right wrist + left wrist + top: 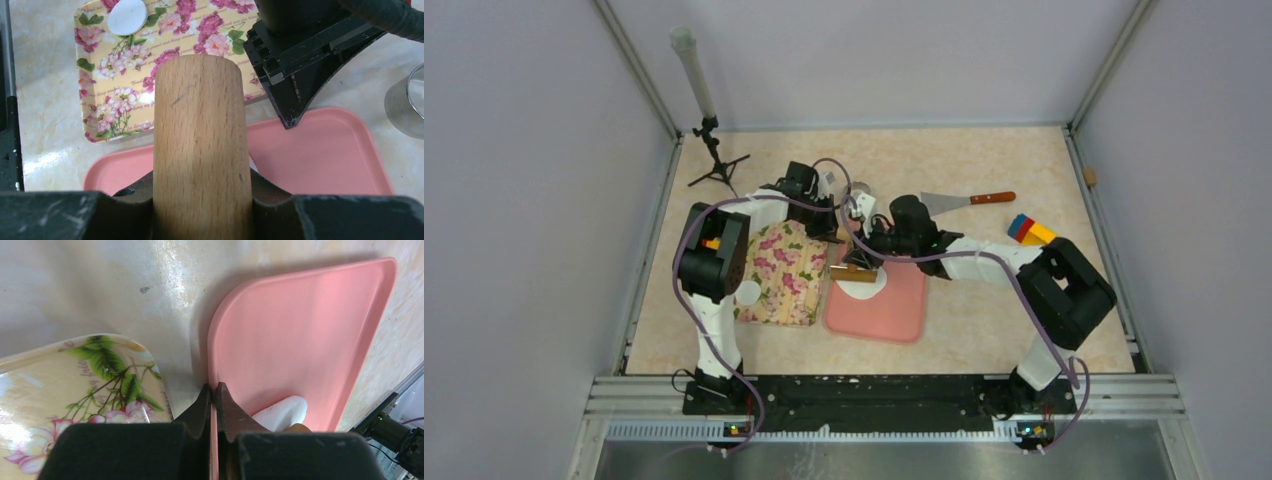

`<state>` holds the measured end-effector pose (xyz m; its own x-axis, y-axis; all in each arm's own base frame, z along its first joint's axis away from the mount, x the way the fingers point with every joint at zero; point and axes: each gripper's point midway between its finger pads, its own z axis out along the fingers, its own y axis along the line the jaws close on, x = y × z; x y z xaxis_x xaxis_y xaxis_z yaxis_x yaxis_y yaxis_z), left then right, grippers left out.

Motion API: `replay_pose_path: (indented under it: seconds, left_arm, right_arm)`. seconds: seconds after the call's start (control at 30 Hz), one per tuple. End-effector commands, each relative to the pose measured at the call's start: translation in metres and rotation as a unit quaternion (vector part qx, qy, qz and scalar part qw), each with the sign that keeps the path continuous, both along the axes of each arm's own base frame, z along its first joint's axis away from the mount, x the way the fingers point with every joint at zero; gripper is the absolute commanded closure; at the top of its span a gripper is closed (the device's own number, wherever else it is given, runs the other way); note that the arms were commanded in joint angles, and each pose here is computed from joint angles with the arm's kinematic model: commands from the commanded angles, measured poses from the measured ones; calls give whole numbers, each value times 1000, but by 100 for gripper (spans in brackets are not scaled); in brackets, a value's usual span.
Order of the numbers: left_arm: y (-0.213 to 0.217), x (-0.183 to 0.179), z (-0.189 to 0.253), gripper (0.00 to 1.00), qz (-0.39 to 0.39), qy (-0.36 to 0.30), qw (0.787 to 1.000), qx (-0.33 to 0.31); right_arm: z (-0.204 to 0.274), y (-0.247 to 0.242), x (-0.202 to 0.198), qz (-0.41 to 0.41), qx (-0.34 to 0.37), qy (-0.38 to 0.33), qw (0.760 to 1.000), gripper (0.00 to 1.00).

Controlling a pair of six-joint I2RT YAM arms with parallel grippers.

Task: Roll out the dumpling wrappers from the dough

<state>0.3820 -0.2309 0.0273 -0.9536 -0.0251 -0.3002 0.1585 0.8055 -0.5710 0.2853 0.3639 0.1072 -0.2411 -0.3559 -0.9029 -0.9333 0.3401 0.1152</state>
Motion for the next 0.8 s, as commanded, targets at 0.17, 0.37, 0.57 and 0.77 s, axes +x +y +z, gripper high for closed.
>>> replay_pose_path:
  seconds: [0.17, 0.37, 0.57, 0.77]
  left_arm:
    - [10, -12, 0, 100, 3, 14, 1000, 16]
    - [10, -11, 1, 100, 3, 13, 1000, 15]
    - [10, -11, 3, 100, 4, 12, 1000, 15]
    - [10, -12, 3, 100, 3, 13, 1000, 14]
  right_arm:
    - [-88, -55, -54, 48, -165, 81, 982, 100]
    - [-89, -55, -60, 67, -167, 87, 980, 100]
    - [-92, -55, -63, 67, -174, 106, 977, 100]
    - [-96, -56, -65, 66, -187, 127, 972, 100]
